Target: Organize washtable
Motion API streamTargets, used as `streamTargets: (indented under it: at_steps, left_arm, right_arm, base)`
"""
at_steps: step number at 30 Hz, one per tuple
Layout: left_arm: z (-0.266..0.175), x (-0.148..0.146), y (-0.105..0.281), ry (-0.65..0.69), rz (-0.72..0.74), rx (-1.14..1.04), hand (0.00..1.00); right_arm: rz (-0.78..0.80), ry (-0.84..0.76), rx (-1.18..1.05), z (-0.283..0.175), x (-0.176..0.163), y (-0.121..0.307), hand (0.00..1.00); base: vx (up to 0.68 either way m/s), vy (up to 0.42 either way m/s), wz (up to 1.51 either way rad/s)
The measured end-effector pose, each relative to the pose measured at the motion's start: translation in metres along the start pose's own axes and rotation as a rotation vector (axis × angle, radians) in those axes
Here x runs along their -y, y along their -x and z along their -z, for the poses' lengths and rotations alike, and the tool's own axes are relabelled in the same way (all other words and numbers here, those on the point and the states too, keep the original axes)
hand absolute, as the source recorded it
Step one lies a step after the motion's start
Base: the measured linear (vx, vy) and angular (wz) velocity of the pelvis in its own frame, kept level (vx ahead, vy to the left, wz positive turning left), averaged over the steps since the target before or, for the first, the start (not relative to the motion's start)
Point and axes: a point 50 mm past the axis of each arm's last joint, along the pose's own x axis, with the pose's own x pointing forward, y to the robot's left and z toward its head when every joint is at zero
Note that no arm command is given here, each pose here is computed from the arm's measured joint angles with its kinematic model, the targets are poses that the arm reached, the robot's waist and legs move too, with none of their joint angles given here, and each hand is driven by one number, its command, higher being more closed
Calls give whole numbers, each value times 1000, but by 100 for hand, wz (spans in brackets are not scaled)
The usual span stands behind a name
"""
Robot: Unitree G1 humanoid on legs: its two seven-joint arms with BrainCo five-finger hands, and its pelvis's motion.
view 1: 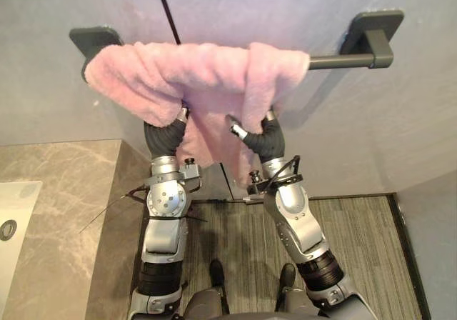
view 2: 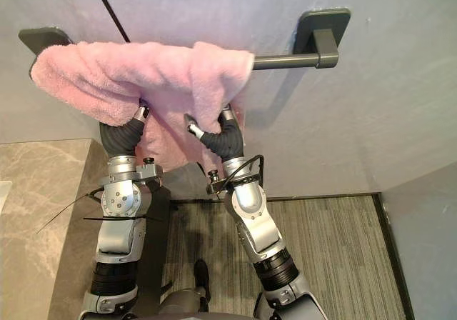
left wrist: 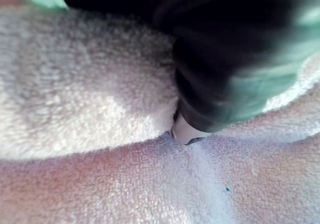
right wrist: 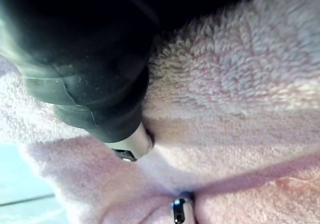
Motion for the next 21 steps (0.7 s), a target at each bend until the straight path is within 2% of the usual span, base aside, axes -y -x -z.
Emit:
streamTargets:
  at_steps: [8, 21]
  left_arm:
    - [-22, 22, 4, 57, 156, 90, 100]
    - [-9, 18, 19, 40, 187, 10, 100]
  right_arm:
    - [65, 65, 109, -28, 22, 10, 100]
    - [55, 75, 17, -13, 29, 37, 100]
  base:
    - [13, 2, -13]
    - [-2, 0, -3]
